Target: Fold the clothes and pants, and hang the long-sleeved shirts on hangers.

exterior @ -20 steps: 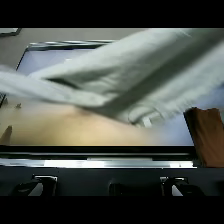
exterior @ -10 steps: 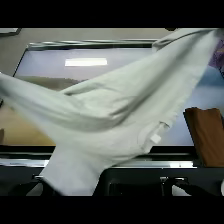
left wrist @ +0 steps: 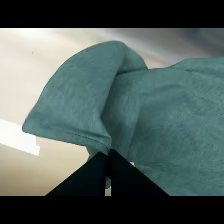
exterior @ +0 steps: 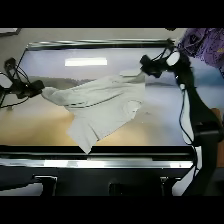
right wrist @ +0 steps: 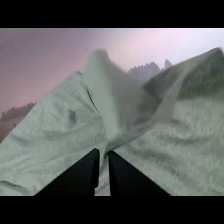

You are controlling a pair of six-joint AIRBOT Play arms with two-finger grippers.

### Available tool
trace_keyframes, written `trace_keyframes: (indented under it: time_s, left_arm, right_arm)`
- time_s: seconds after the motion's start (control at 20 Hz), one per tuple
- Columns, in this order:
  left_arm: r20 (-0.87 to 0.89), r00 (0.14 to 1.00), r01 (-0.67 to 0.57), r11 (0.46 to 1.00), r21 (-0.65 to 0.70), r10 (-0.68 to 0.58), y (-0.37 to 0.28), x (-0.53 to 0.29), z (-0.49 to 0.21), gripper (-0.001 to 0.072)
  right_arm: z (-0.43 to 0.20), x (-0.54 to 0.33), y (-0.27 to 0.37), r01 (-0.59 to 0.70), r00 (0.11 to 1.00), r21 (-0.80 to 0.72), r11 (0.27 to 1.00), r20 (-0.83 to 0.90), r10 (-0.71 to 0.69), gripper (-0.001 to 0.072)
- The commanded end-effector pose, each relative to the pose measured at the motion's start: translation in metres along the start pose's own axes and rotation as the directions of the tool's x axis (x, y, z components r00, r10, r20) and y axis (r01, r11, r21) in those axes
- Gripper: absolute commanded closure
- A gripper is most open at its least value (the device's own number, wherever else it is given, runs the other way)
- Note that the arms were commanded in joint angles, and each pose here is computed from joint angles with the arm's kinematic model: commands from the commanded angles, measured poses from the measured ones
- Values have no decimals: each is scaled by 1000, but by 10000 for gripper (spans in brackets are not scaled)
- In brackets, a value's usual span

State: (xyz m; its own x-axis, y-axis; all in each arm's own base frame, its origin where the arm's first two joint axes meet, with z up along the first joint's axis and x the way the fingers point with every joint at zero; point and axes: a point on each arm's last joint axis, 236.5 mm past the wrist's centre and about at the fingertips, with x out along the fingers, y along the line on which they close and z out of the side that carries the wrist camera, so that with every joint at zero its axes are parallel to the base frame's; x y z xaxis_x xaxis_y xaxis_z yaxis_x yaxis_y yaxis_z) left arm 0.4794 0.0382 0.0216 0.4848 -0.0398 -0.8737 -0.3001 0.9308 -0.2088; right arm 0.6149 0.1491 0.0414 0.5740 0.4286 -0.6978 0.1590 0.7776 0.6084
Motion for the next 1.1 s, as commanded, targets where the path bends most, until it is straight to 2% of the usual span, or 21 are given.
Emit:
trace_keyframes:
  time_s: [0.0,0.05,0.1,0.15,0.35,0.45,0.5,0.6,0.7,0.85,0.95,1.05]
  left_arm:
    - [-97,995,-2,999,-36,-2,5,46,-24,692]
    - [-97,995,-2,999,-36,-2,5,46,-24,692]
    - [-95,996,-2,999,-35,-2,5,45,-23,692]
    - [-89,996,0,1000,-28,-2,5,42,-22,692]
    - [-84,996,3,1000,-26,-5,3,31,-17,692]
    - [-102,995,2,1000,-23,-4,2,27,-18,692]
    - [-109,994,1,1000,-23,-3,2,26,-19,692]
    - [-123,992,-2,1000,-22,-1,2,25,-23,692]
    - [-129,992,-2,1000,-23,0,3,25,-24,692]
    - [-143,990,-5,1000,-22,2,3,24,-27,692]
    - [-143,990,-5,1000,-22,2,3,24,-27,692]
    - [-143,990,-5,1000,-22,2,3,24,-27,692]
  right_arm:
    - [-35,37,-8,17,995,15,1000,-94,-16,513]
    - [-36,29,-9,23,994,13,1000,-111,-21,402]
    - [-36,16,-12,31,991,-11,999,-133,-32,260]
    - [-35,-4,-16,36,985,-67,997,-164,-47,221]
    - [-38,-122,-36,80,953,-278,957,-259,-155,220]
    - [-35,-170,-49,161,947,-307,938,-221,-234,220]
    - [-41,-184,-49,161,948,-298,941,-220,-232,220]
    - [-74,-192,-46,116,949,-250,961,-258,-182,220]
    - [-126,-181,-33,10,942,-131,991,-331,-54,219]
    - [-209,-147,-8,-111,925,44,993,-362,119,219]
    - [-266,-119,1,-115,910,133,984,-384,158,219]
    - [-313,-94,11,-114,905,161,980,-390,170,219]
